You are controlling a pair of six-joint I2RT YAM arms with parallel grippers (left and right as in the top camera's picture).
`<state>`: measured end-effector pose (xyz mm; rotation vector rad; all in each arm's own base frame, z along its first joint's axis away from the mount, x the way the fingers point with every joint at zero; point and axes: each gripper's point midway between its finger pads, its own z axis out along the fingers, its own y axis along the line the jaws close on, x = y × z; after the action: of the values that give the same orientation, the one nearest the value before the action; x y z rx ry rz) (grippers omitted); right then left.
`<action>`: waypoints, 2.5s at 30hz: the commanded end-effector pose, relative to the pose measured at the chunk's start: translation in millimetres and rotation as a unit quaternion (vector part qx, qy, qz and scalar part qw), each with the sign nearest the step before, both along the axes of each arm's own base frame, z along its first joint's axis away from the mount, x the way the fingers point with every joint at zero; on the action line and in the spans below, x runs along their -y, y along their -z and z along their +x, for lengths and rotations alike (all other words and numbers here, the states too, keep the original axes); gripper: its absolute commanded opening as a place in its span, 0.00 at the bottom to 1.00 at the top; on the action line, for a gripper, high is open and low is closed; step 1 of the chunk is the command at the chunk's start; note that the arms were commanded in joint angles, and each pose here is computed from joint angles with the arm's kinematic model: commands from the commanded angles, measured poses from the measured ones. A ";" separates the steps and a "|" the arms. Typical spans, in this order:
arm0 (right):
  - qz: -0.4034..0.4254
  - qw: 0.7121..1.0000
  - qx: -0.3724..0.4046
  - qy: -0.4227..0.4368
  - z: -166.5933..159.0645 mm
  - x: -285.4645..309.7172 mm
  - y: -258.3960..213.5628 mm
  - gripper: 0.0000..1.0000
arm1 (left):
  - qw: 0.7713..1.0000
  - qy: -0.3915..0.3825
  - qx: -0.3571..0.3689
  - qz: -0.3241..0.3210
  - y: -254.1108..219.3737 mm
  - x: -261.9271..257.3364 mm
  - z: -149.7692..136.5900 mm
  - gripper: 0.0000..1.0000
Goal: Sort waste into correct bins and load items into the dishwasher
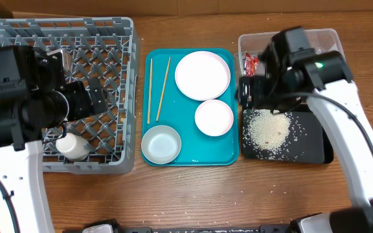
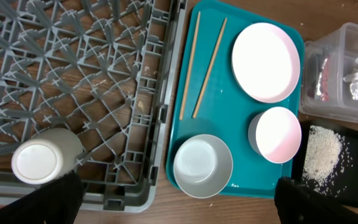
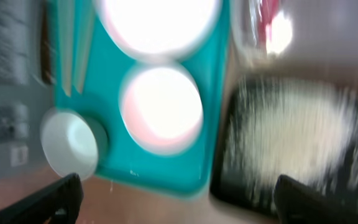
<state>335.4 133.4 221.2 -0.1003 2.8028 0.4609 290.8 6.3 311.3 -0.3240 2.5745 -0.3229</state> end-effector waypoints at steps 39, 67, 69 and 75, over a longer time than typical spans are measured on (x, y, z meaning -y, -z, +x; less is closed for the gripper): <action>-0.034 0.799 0.592 -0.104 -117.0 54.0 9.0 1.00 | 0.997 0.012 -0.079 -0.009 46.0 -4.1 31.9 1.00; -0.034 0.777 0.620 -0.105 -106.6 51.4 45.1 1.00 | 0.997 0.012 -0.078 -0.010 46.0 -4.0 31.9 1.00; -0.034 0.777 0.620 -0.105 -106.6 51.4 45.1 1.00 | 0.997 0.012 -0.079 -0.009 46.0 -4.1 31.9 1.00; -0.034 0.777 0.620 -0.105 -106.6 51.4 45.1 1.00 | 0.994 -0.016 -0.083 -0.063 42.8 7.6 32.6 1.00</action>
<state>229.1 80.7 178.9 -0.5185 1.4834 0.1834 320.9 11.1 262.2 -0.3847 2.7375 -0.3510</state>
